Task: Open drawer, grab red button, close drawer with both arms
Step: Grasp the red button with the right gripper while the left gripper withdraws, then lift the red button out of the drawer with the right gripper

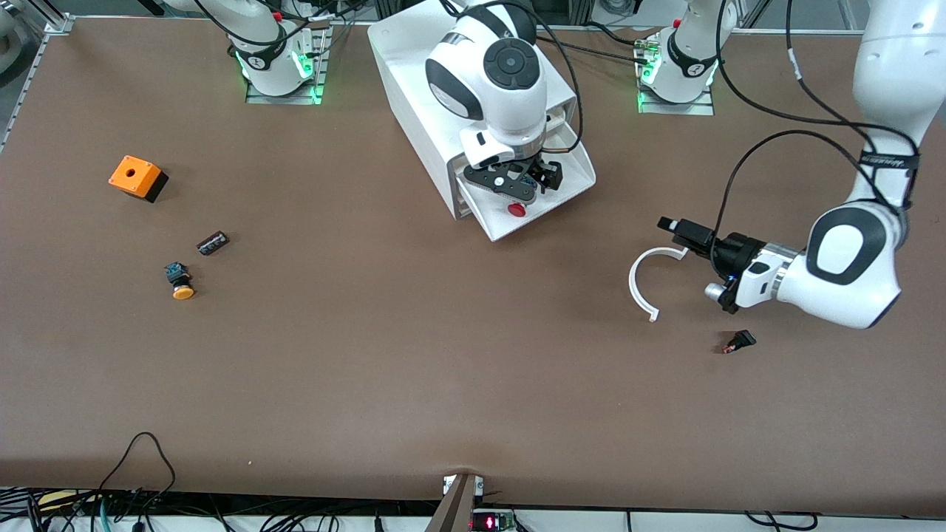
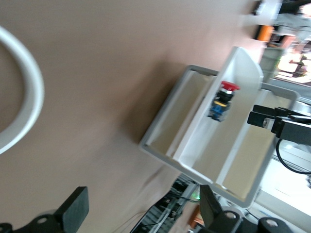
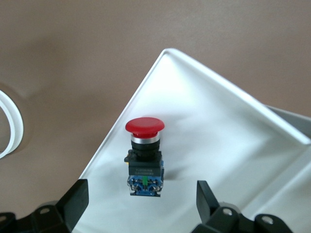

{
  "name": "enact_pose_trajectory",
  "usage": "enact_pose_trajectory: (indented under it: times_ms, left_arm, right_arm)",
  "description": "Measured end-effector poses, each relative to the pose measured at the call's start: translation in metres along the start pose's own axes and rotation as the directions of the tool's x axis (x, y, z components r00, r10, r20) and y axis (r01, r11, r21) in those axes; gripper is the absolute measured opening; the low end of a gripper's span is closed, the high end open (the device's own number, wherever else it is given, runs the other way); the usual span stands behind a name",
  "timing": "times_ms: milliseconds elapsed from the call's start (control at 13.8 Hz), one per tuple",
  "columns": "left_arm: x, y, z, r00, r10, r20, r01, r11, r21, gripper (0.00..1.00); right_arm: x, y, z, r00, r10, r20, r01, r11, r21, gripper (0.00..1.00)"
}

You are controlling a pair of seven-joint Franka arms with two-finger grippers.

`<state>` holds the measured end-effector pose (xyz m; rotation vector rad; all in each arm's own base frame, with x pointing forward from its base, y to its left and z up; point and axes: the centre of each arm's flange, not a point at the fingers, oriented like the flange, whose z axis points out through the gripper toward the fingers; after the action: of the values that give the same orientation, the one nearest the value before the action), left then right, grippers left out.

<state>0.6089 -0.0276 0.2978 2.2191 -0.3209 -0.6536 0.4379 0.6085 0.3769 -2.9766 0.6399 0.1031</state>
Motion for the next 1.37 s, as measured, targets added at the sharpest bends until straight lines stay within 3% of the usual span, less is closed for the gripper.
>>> enact_pose_trajectory:
  times_ms: [217,433,578,650,867,1084,1373]
  left_arm:
    - [-0.015,0.027,-0.035,0.999,-0.038,-0.027,0.042,0.985,0.169,1.00]
    - [-0.028,0.052,-0.067,0.998,-0.037,-0.050,0.052,0.934,0.353,1.00]
    - [-0.034,0.068,-0.086,0.997,-0.025,-0.069,0.053,0.894,0.445,1.00]
    - [-0.037,0.074,-0.095,0.996,-0.024,-0.085,0.062,0.879,0.472,1.00]
    - [-0.045,0.090,-0.120,0.980,-0.087,-0.177,0.169,0.834,0.526,1.00]
    - [-0.058,0.107,-0.138,0.949,-0.159,-0.271,0.294,0.757,0.584,1.00]
    - [-0.076,0.135,-0.153,0.863,-0.261,-0.432,0.488,0.651,0.581,1.00]
  right_arm:
    - [-0.007,-0.004,0.023,1.000,0.001,-0.023,-0.001,1.000,-0.012,0.94]
    - [-0.009,-0.005,0.037,0.999,-0.006,-0.033,0.005,1.000,-0.026,0.90]
    - [-0.007,-0.005,0.042,0.999,-0.008,-0.039,0.007,0.999,-0.033,0.74]
    - [-0.006,-0.004,0.043,0.999,-0.008,-0.040,0.006,0.999,-0.034,0.74]
    - [-0.006,-0.005,0.044,0.999,-0.008,-0.041,0.007,0.999,-0.032,0.44]
    - [-0.007,-0.006,0.044,0.999,-0.013,-0.048,0.012,0.999,-0.032,0.43]
    - [-0.004,-0.007,0.042,0.997,-0.020,-0.068,0.018,0.999,-0.030,0.43]
